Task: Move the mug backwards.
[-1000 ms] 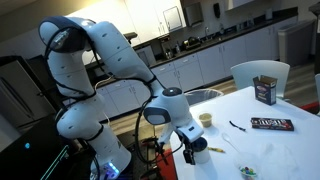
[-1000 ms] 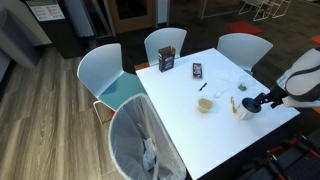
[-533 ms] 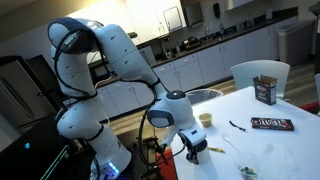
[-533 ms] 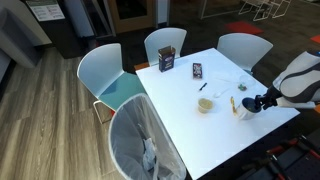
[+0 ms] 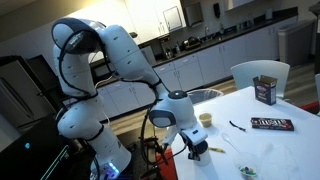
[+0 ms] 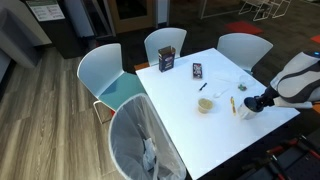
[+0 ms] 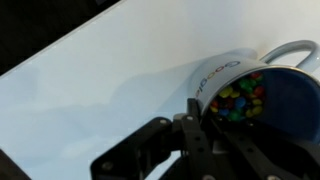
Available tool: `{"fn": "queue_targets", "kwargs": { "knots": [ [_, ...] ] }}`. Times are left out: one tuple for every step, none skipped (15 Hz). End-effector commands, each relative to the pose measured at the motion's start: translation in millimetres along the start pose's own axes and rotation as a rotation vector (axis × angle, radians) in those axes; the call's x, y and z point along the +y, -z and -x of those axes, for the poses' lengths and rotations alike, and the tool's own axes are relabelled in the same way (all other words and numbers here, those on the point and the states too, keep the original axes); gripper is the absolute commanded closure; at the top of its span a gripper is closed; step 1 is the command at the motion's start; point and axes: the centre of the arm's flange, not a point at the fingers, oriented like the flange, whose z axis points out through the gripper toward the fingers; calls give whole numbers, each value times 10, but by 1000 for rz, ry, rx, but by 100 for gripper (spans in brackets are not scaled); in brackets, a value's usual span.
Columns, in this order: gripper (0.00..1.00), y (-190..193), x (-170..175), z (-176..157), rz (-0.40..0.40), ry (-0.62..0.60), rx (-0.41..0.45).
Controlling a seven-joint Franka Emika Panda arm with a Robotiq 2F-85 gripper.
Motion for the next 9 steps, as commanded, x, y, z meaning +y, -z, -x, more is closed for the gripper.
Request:
{"fn": "queue_targets", "kwargs": {
  "knots": [
    [99, 310, -59, -6, -4, -28, -3],
    [99, 482, -60, -26, -16, -36, -22],
    [99, 628, -59, -53, -26, -42, -43],
    [99, 784, -65, -86, -37, -40, -61],
    [99, 943, -75, -131, -64, -37, -72],
    [99, 1101, -105, -208, -87, -43, -72],
    [99, 1245, -137, -287, -103, -49, -74],
    [99, 1377, -190, -395, -133, -45, -74],
    [99, 1505, -240, -483, -154, -54, -63]
  ]
}}
